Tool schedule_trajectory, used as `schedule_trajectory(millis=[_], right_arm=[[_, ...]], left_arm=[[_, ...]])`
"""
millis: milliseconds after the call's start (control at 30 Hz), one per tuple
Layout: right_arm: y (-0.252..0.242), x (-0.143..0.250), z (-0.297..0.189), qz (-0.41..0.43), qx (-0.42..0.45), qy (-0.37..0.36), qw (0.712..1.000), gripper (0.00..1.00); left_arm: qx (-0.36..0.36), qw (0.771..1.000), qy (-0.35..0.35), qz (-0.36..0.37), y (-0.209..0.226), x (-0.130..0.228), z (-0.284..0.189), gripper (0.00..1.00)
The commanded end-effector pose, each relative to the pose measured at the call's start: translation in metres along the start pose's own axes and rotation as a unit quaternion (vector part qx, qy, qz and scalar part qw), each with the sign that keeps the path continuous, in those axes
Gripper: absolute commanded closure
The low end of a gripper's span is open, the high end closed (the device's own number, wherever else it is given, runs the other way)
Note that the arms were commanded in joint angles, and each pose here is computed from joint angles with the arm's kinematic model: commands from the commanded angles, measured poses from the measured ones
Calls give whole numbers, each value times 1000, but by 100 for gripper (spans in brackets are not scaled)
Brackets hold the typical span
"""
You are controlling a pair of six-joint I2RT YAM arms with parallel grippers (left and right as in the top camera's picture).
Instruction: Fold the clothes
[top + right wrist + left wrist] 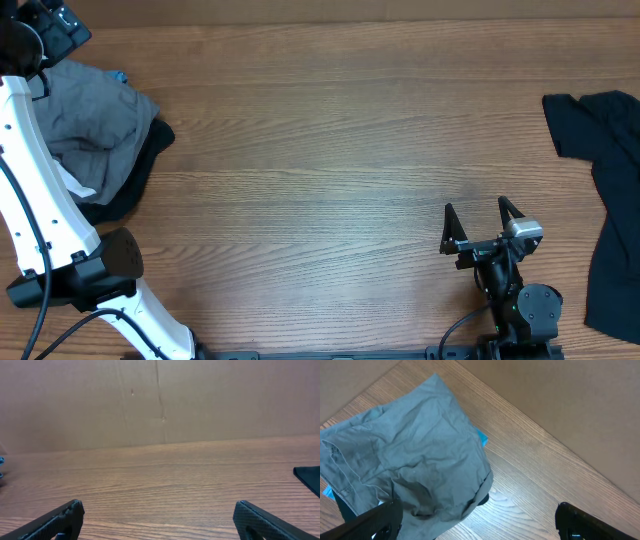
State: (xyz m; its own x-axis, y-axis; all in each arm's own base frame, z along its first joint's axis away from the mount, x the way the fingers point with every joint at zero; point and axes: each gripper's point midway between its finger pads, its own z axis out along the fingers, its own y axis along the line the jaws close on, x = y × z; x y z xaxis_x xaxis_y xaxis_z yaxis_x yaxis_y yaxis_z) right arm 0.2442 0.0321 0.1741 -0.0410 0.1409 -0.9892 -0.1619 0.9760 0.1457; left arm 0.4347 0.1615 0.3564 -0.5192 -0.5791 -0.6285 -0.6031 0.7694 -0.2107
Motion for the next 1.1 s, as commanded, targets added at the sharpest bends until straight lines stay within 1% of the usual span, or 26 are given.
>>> schedule_trajectory(millis=[0,233,300,367,400,433,467,533,633,800,900,967,1067], right_arm=[[-3,2,0,3,6,-2,1000,0],[-3,2,0,3,6,-2,1000,0],[-3,2,0,3,6,-2,1000,0],[-3,2,0,3,6,-2,1000,0],[-3,2,0,3,6,-2,1000,0],[-3,2,0,3,6,-2,1000,0],[-3,2,0,3,6,-2,1000,0],[-3,2,0,3,6,-2,1000,0],[-3,2,0,3,6,-2,1000,0],[-3,2,0,3,6,-2,1000,0],[-3,2,0,3,6,-2,1000,0],[-3,2,0,3,6,-2,1000,0],[-3,2,0,3,6,-2,1000,0]], left_arm=[[1,1000,7,4,-2,2,5,0],[0,1000,6,4,-1,2,5,0],[6,1000,1,8,-7,3,-3,0],[20,1000,-12,16,-17,3,-20,0],[32,999,-22,22,-25,4,-34,0],[63,996,-50,37,-43,8,-72,0],[86,993,-73,45,-52,10,-104,0],[104,989,-95,48,-54,12,-132,0],[123,983,-132,45,-42,20,-187,0],[150,969,-193,37,-9,48,-276,0],[146,966,-212,34,14,69,-308,0],[143,967,-210,34,32,95,-327,0],[159,962,-219,44,39,111,-343,0]])
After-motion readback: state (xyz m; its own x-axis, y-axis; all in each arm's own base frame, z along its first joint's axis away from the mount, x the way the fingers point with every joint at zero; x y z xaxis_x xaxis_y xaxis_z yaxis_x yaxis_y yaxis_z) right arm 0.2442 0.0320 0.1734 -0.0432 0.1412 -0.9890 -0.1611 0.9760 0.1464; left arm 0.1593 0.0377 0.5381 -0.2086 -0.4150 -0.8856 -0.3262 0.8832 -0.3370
